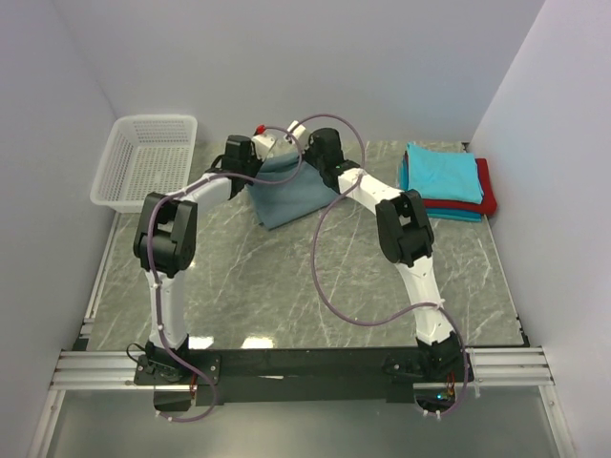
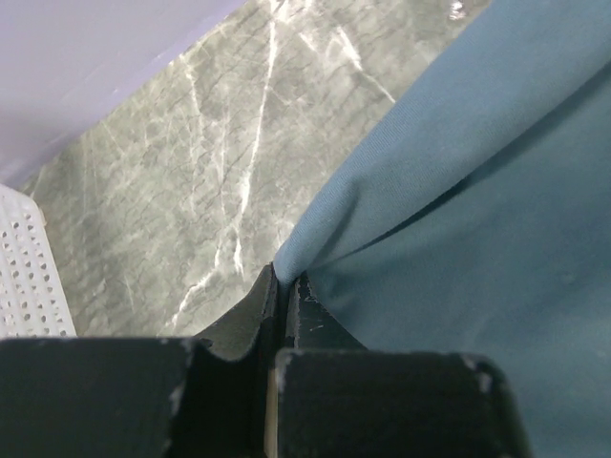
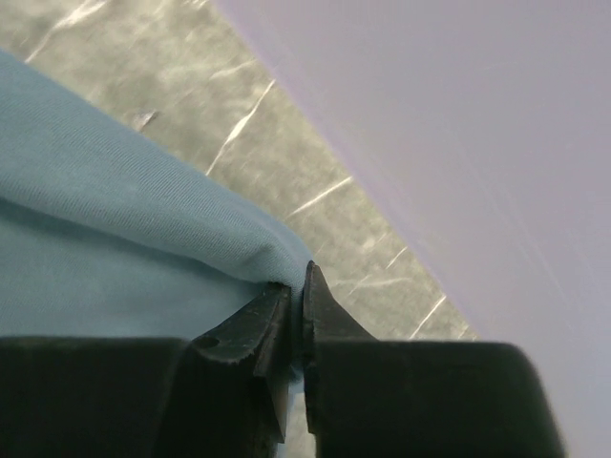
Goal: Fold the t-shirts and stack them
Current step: Fold the tshirt
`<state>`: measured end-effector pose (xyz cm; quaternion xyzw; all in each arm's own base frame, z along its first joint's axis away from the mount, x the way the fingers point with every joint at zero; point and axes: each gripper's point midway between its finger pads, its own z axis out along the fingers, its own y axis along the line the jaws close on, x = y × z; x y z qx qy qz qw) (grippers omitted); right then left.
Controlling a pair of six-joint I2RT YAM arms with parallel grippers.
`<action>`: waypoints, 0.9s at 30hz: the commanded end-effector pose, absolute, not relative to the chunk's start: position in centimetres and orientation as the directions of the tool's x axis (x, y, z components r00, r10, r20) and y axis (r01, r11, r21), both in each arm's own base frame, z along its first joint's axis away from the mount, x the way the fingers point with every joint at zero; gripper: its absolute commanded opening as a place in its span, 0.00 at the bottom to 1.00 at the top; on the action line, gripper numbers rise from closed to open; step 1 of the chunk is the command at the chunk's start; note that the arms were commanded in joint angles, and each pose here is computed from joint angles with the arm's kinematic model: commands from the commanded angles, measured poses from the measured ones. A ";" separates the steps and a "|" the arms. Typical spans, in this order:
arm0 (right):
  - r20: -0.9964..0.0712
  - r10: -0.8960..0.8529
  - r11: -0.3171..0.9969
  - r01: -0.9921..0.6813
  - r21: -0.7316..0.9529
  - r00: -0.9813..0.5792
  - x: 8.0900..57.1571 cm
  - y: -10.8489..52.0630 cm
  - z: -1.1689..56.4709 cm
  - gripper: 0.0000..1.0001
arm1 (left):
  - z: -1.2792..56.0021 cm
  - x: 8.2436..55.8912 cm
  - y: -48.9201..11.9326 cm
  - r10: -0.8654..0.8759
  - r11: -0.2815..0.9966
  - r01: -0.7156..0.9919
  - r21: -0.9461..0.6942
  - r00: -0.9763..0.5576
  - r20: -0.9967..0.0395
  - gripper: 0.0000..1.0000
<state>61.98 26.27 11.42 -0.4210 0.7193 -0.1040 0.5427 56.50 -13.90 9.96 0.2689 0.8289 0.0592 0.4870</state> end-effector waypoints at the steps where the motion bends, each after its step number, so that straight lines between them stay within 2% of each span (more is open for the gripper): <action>1: -0.733 -0.680 0.680 -0.374 -0.631 0.001 64.2 27.1 15.0 0.11 | 12.3 58.4 -13.2 0.437 0.894 0.286 0.346 -0.380 -0.815 0.00; 2: -0.736 -0.677 0.689 -0.353 -0.633 -0.001 64.8 27.1 14.9 0.20 | 11.7 58.6 -12.8 0.423 0.903 0.264 0.339 -0.405 -0.811 0.02; 3: -0.737 -0.676 0.696 -0.331 -0.637 -0.002 65.1 27.1 14.9 0.32 | 11.1 58.6 -12.1 0.388 0.921 0.219 0.322 -0.450 -0.804 0.09; 4: -0.739 -0.673 0.703 -0.308 -0.641 0.003 65.4 27.4 15.2 0.47 | 12.6 59.5 -12.0 0.360 0.933 0.185 0.309 -0.442 -0.822 0.19; 5: -0.731 -0.681 0.706 -0.285 -0.648 -0.026 65.7 27.2 14.1 0.52 | 11.5 59.4 -11.6 0.350 0.937 0.172 0.305 -0.489 -0.799 0.38; 7: -0.760 -0.649 0.741 -0.245 -0.625 -0.025 66.3 27.3 15.8 0.60 | 14.1 60.5 -10.4 0.281 0.954 0.046 0.297 -0.484 -0.829 0.48; 8: -0.772 -0.635 0.755 -0.234 -0.613 -0.022 66.4 27.2 16.6 0.61 | 15.0 60.5 -9.6 0.252 0.956 -0.008 0.293 -0.486 -0.837 0.61; 10: -0.799 -0.601 0.782 -0.236 -0.577 -0.038 66.0 26.8 17.4 0.62 | 17.0 60.2 -7.7 0.159 0.958 -0.139 0.252 -0.476 -0.865 0.71; 11: -0.809 -0.585 0.794 -0.234 -0.560 -0.049 65.7 25.7 18.4 0.62 | 19.2 59.7 -7.4 0.143 0.962 -0.145 0.229 -0.449 -0.882 0.73; 13: -0.838 -0.538 0.824 -0.265 -0.501 -0.087 64.9 24.9 18.6 0.62 | 19.3 58.4 -7.5 0.019 0.985 -0.143 0.095 -0.457 -0.889 0.77; 14: -0.853 -0.510 0.842 -0.268 -0.469 -0.108 64.4 23.3 19.7 0.62 | 21.6 57.3 -8.1 -0.051 0.992 -0.123 0.001 -0.425 -0.904 0.77; 16: -0.872 -0.444 0.856 -0.386 -0.345 -0.206 62.8 22.8 18.3 0.62 | 19.9 55.0 -9.9 -0.129 0.989 -0.003 -0.145 -0.482 -0.867 0.78; 17: -0.882 -0.411 0.860 -0.419 -0.291 -0.231 62.1 22.5 19.0 0.63 | 21.3 53.7 -10.7 -0.167 0.977 0.040 -0.210 -0.470 -0.867 0.83; 18: -0.892 -0.344 0.884 -0.421 -0.202 -0.294 62.0 20.7 18.6 0.63 | 18.8 51.9 -11.3 -0.211 0.962 0.039 -0.271 -0.526 -0.824 0.85; 19: -0.873 -0.331 0.832 -0.548 -0.091 -0.358 59.9 21.9 17.0 0.64 | 18.8 51.3 -12.1 -0.245 0.943 0.065 -0.326 -0.527 -0.814 0.86; 20: -0.865 -0.317 0.811 -0.584 -0.034 -0.389 59.1 21.6 16.8 0.64 | 19.2 49.9 -13.7 -0.290 0.904 0.111 -0.413 -0.551 -0.782 0.84; 21: -0.855 -0.276 0.805 -0.592 0.044 -0.439 58.5 20.7 16.3 0.65 | 16.9 48.3 -14.4 -0.301 0.882 0.119 -0.457 -0.604 -0.738 0.82; 23: -0.820 -0.240 0.771 -0.616 0.165 -0.520 56.9 20.8 14.9 0.65 | 16.6 47.3 -15.7 -0.336 0.837 0.148 -0.526 -0.620 -0.709 0.79; 24: -0.806 -0.210 0.778 -0.594 0.205 -0.554 56.8 20.5 14.7 0.65 | 15.2 46.0 -16.7 -0.371 0.793 0.132 -0.595 -0.671 -0.642 0.76; 26: -0.769 -0.184 0.782 -0.566 0.263 -0.612 56.6 19.9 13.2 0.65 | 14.3 45.7 -17.6 -0.400 0.749 0.122 -0.652 -0.701 -0.590 0.70; 27: -0.752 -0.161 0.788 -0.542 0.291 -0.639 56.6 19.9 12.6 0.65 | 13.7 45.1 -18.4 -0.420 0.708 0.105 -0.699 -0.733 -0.536 0.62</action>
